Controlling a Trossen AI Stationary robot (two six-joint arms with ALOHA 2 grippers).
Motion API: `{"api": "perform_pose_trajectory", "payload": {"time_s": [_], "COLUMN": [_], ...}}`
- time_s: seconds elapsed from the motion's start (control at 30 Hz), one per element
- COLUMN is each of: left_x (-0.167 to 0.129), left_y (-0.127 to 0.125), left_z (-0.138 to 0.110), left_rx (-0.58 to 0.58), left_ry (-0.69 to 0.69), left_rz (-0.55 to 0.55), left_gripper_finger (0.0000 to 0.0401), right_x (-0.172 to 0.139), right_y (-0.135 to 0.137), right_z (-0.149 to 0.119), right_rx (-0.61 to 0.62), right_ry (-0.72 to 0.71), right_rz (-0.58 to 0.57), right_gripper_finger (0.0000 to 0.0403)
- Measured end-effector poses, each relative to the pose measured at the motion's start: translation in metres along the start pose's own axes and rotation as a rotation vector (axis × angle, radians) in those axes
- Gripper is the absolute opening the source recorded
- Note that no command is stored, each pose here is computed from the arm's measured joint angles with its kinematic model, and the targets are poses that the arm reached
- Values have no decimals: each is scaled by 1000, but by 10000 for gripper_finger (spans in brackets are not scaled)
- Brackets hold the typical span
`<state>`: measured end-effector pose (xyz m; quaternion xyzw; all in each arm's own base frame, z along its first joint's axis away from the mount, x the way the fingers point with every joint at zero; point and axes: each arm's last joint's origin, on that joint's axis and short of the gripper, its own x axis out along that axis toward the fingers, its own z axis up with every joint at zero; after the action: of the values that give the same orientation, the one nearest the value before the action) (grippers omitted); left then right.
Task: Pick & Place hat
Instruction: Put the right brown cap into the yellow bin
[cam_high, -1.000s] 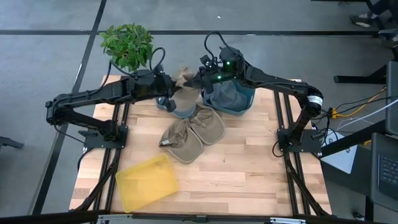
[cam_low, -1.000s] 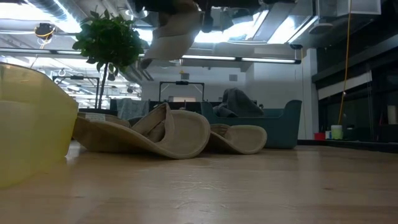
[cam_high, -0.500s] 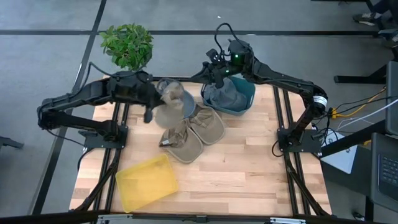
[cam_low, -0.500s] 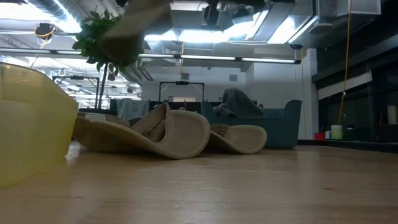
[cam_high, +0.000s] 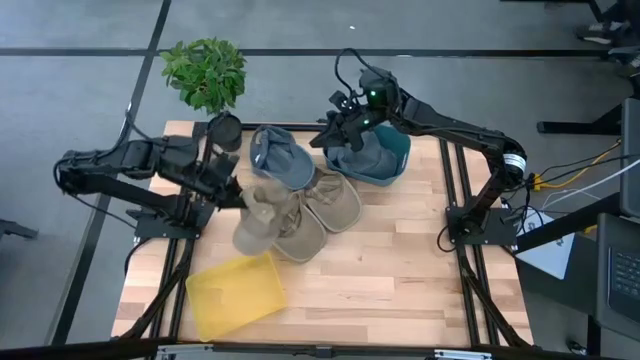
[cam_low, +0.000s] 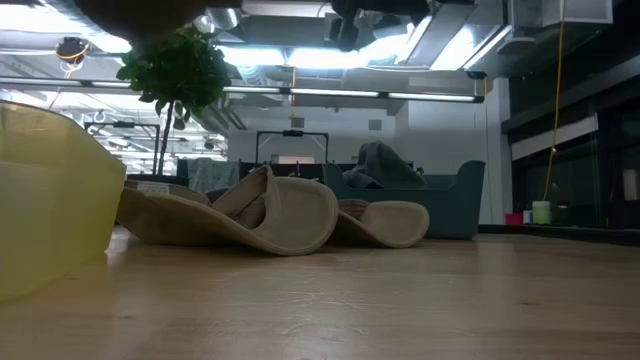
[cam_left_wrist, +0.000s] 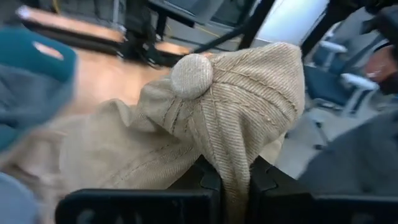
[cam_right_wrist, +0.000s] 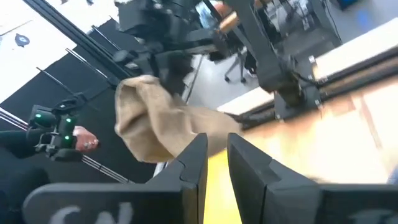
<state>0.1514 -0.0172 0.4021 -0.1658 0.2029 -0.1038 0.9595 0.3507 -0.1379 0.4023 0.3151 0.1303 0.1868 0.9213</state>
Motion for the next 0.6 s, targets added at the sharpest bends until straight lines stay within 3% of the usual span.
{"api": "perform_pose_trajectory", "payload": {"time_s": [0.33, 0.6], "left_x": [25, 63], "left_y": [-43, -68], "left_z": [-20, -53], "left_rx": [-224, -210], "left_ry": [159, 368], "left_rz": [-106, 14], "left_gripper_finger": [12, 12], "right_x": [13, 23], "right_y": [5, 13], "right_z": [-20, -32], "right_rx": [55, 57], "right_ry": [135, 203], "right_rz": [5, 11], "right_gripper_finger": [62, 62]}}
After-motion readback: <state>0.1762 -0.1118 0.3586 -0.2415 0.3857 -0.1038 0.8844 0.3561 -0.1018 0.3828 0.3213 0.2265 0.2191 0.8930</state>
